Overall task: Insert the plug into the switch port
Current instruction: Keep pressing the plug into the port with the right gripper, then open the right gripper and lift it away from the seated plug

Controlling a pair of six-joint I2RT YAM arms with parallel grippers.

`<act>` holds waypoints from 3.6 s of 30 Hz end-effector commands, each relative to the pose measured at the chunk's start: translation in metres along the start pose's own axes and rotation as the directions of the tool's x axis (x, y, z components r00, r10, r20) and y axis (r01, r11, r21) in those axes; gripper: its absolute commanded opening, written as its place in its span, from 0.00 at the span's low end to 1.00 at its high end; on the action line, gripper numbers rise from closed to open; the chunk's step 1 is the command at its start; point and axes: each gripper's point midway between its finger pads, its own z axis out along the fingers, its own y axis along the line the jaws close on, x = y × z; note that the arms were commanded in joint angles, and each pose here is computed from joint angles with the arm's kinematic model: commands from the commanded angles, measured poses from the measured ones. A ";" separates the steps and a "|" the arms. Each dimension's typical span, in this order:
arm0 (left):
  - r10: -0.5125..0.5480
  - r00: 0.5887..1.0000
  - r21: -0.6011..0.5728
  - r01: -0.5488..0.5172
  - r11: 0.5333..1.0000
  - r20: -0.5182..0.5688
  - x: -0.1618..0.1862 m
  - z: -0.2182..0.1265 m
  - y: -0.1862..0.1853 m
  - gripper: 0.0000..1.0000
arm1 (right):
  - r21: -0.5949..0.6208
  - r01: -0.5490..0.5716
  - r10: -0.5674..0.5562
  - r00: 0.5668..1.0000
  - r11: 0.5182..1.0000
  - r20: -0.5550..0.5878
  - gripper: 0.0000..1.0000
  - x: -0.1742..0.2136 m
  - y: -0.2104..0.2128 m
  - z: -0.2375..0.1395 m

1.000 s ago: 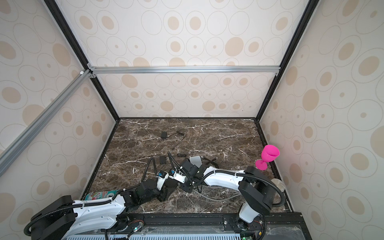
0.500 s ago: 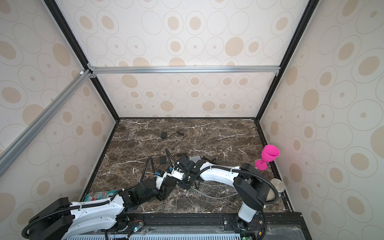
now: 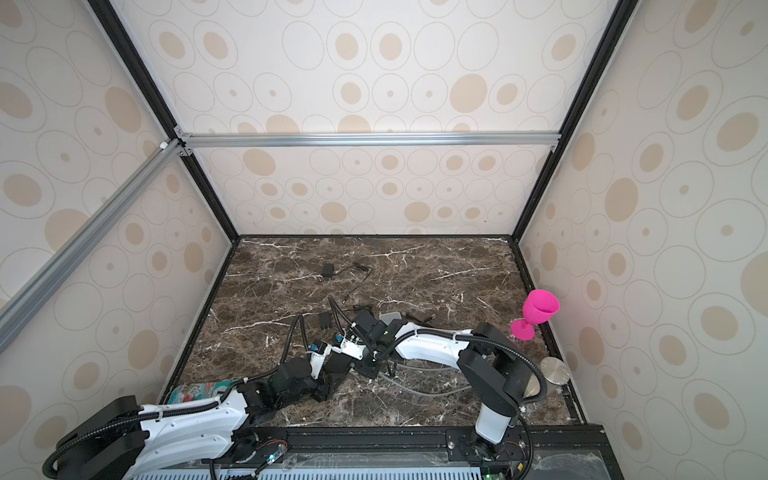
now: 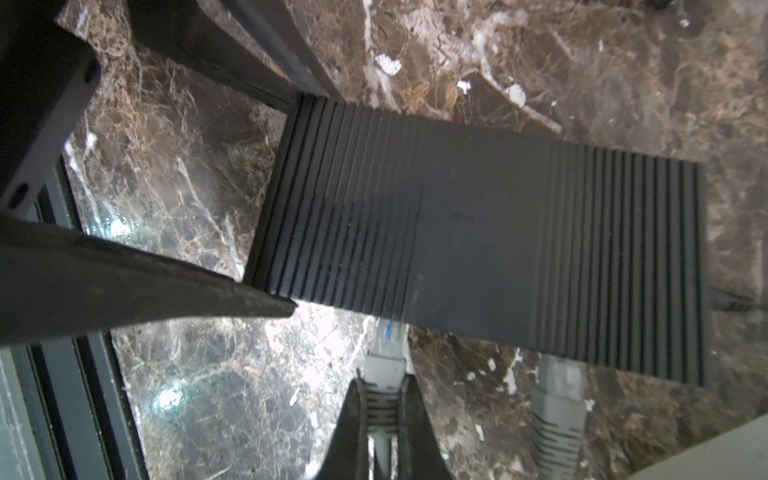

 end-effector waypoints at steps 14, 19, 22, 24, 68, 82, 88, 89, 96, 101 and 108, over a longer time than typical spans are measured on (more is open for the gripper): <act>0.117 0.977 0.513 -0.193 0.837 0.177 -0.048 -0.037 -0.120 0.00 | 0.126 0.150 -0.190 0.887 0.981 0.421 0.00 -0.126 -0.015 -0.021; 0.121 0.980 0.508 -0.187 0.841 0.160 -0.043 -0.033 -0.117 0.00 | 0.187 0.180 -0.253 0.817 0.966 0.518 0.00 -0.161 -0.012 -0.068; 0.126 0.980 0.509 -0.188 0.840 0.155 -0.041 -0.031 -0.117 0.00 | 0.154 0.210 -0.260 0.784 0.965 0.564 0.00 -0.169 -0.002 -0.078; 0.130 0.981 0.506 -0.188 0.842 0.147 -0.040 -0.030 -0.117 0.00 | 0.119 0.213 -0.242 0.786 0.970 0.569 0.00 -0.168 0.003 -0.074; 0.136 0.976 0.537 -0.206 0.818 0.168 -0.048 -0.036 -0.127 0.00 | -0.034 0.010 0.000 0.953 0.999 0.304 0.00 -0.115 -0.001 0.005; 0.117 0.989 -0.005 -0.117 0.993 0.089 -0.051 -0.010 -0.030 0.00 | 0.205 -0.010 -0.084 0.893 0.979 0.443 0.26 -0.095 -0.019 -0.064; 0.089 0.989 -0.155 -0.070 0.985 0.119 -0.058 -0.023 -0.002 0.00 | 0.298 -0.112 -0.044 0.881 0.948 0.471 0.36 -0.061 -0.033 -0.106; 0.089 0.989 -0.169 -0.069 0.983 0.115 -0.058 -0.025 0.000 0.00 | 0.315 -0.140 -0.033 0.873 0.939 0.487 0.36 -0.056 -0.037 -0.116; 0.069 0.997 -0.285 -0.059 0.957 0.029 -0.048 -0.027 0.019 0.00 | 0.416 -0.254 -0.017 0.837 0.873 0.547 0.45 -0.030 -0.059 -0.153; 0.036 0.999 -0.344 -0.038 0.938 -0.011 -0.040 -0.032 0.031 0.00 | 0.452 -0.298 0.016 0.848 0.841 0.529 0.45 -0.013 -0.069 -0.145; -0.043 0.999 -0.353 0.037 0.935 -0.009 -0.026 -0.039 0.038 0.04 | 0.422 -0.295 0.042 0.857 0.857 0.514 0.45 0.001 -0.067 -0.120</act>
